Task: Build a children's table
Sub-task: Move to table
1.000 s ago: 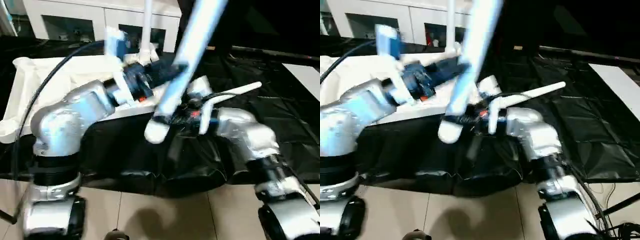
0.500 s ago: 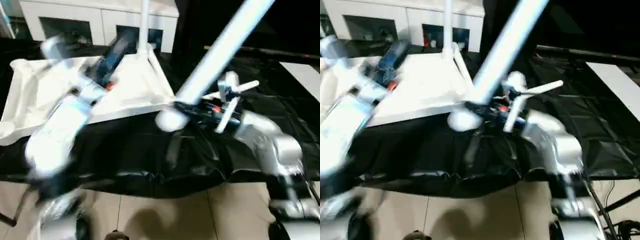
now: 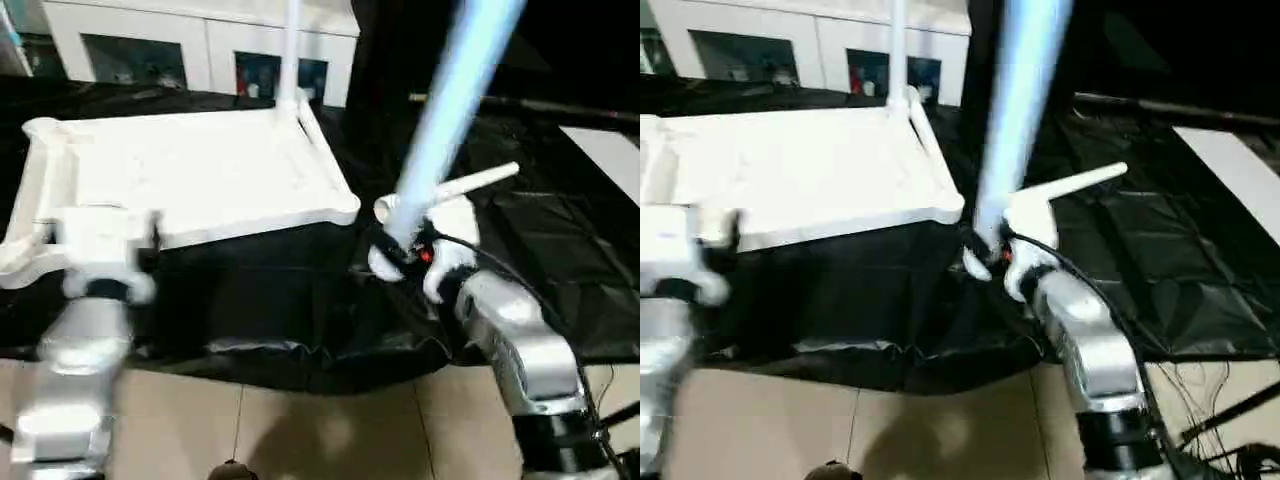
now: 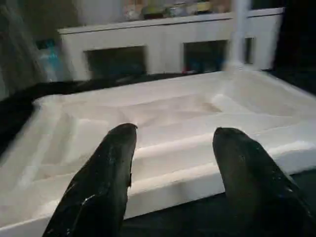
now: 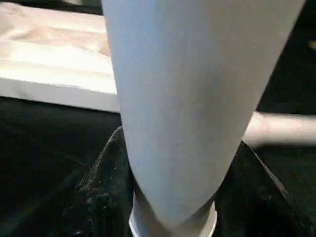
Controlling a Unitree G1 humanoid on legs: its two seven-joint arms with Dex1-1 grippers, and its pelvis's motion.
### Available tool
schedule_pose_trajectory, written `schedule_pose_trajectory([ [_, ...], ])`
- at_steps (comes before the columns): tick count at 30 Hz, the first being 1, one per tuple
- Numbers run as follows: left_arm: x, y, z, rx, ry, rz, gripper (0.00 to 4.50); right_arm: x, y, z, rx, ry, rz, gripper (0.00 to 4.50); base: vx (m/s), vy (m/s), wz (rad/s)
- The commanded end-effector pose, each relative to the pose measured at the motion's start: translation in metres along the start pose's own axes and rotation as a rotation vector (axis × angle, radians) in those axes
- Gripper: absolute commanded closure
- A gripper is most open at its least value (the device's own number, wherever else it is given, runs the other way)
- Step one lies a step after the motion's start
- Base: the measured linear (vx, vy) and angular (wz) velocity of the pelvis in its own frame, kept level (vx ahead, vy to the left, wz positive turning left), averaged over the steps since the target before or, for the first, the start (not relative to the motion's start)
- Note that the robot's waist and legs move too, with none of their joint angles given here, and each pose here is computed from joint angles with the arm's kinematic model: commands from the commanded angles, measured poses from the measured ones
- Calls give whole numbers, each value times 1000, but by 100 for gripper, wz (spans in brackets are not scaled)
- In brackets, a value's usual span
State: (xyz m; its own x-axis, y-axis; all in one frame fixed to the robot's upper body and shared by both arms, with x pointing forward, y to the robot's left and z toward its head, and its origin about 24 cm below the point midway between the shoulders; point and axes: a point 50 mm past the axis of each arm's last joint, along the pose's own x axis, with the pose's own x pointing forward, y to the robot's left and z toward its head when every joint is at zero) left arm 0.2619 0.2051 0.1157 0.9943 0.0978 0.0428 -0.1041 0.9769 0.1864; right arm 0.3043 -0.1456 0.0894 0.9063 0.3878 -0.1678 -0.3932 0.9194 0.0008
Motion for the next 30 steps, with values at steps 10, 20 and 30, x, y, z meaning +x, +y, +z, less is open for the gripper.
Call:
schedule_pose_trajectory([
  [10,5,-35,-19,-74,8,-55,162,-5,3,2,31,-62,-51,264,0,0,0],
  [20,9,-46,-16,-47,-16,-90,162,9,3,-5,-50,-30,9,264,30,11,-4],
  [30,4,-31,-26,-4,2,-57,162,19,1,-7,31,-82,-58,264,140,-9,26],
])
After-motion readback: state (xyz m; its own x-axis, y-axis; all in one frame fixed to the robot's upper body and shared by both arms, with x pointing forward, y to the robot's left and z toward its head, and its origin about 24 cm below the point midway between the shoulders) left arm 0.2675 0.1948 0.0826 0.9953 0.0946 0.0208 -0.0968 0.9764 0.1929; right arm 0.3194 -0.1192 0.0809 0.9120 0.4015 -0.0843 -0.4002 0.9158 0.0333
